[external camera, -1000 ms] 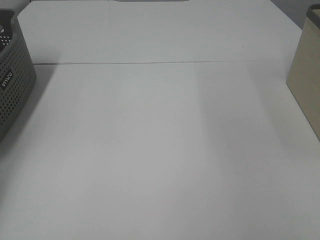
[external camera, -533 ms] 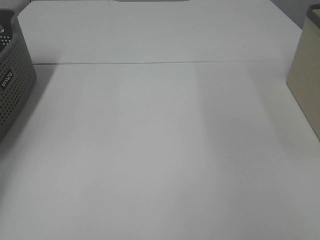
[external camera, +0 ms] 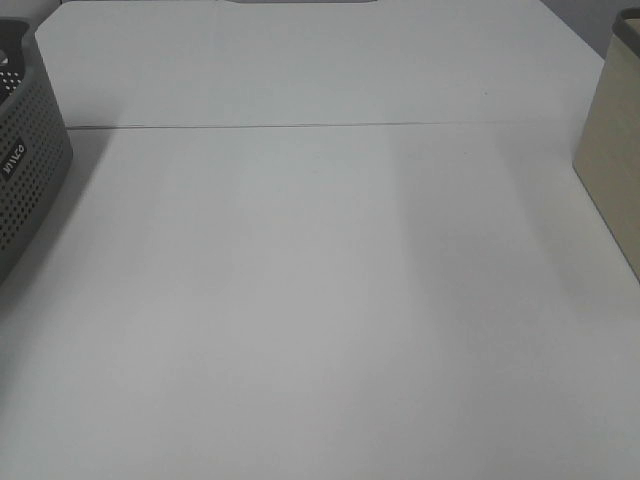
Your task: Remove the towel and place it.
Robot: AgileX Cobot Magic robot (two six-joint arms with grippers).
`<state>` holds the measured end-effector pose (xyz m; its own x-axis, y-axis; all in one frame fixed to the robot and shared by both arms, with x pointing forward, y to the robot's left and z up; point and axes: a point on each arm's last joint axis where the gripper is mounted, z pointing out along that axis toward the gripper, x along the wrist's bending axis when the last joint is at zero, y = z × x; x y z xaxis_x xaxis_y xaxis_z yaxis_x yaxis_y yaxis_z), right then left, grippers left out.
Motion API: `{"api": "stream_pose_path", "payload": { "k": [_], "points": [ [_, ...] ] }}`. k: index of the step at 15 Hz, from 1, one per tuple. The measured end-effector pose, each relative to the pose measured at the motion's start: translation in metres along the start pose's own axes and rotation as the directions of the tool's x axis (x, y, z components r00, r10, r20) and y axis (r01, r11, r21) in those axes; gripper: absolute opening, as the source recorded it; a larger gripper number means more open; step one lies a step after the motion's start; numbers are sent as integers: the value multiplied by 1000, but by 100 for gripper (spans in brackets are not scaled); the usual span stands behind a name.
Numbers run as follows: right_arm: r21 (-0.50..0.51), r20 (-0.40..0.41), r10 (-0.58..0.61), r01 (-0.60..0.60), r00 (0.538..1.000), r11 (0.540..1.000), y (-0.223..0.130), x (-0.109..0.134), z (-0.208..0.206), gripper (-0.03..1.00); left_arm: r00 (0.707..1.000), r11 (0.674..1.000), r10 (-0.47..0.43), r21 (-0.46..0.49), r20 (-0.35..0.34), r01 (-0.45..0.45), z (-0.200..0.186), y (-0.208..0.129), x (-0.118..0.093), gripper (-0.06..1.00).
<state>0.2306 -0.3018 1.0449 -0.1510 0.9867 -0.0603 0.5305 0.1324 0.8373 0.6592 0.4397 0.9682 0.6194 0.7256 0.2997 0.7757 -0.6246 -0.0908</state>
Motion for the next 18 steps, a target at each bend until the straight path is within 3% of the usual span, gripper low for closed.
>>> {"api": "stream_pose_path", "payload": {
  "k": [2, 3, 4, 7, 9, 14, 18],
  "points": [
    [0, 0, 0, 0, 1000, 1000, 0, 0, 0, 75, 998, 999, -34, -32, -47, 33, -27, -6, 4, 0],
    [0, 0, 0, 0, 1000, 1000, 0, 0, 0, 75, 991, 993, -72, -102, -111, 61, -70, -15, 6, 0],
    [0, 0, 0, 0, 1000, 1000, 0, 0, 0, 75, 986, 984, -105, -160, -132, 84, -96, -21, 5, 0],
    [0, 0, 0, 0, 1000, 1000, 0, 0, 0, 75, 972, 933, -188, -335, -140, 132, -159, -33, -8, 0],
    [0, 0, 0, 0, 1000, 1000, 0, 0, 0, 75, 968, 911, -184, -398, -168, 104, -189, -32, -21, 0],
    [0, 0, 0, 0, 1000, 1000, 0, 0, 0, 75, 955, 827, -118, -559, -271, -56, -271, -23, -76, 0],
    [0, 0, 0, 0, 1000, 1000, 0, 0, 0, 75, 949, 745, -159, -664, -271, -65, -322, -18, -108, 0]
  ]
}}
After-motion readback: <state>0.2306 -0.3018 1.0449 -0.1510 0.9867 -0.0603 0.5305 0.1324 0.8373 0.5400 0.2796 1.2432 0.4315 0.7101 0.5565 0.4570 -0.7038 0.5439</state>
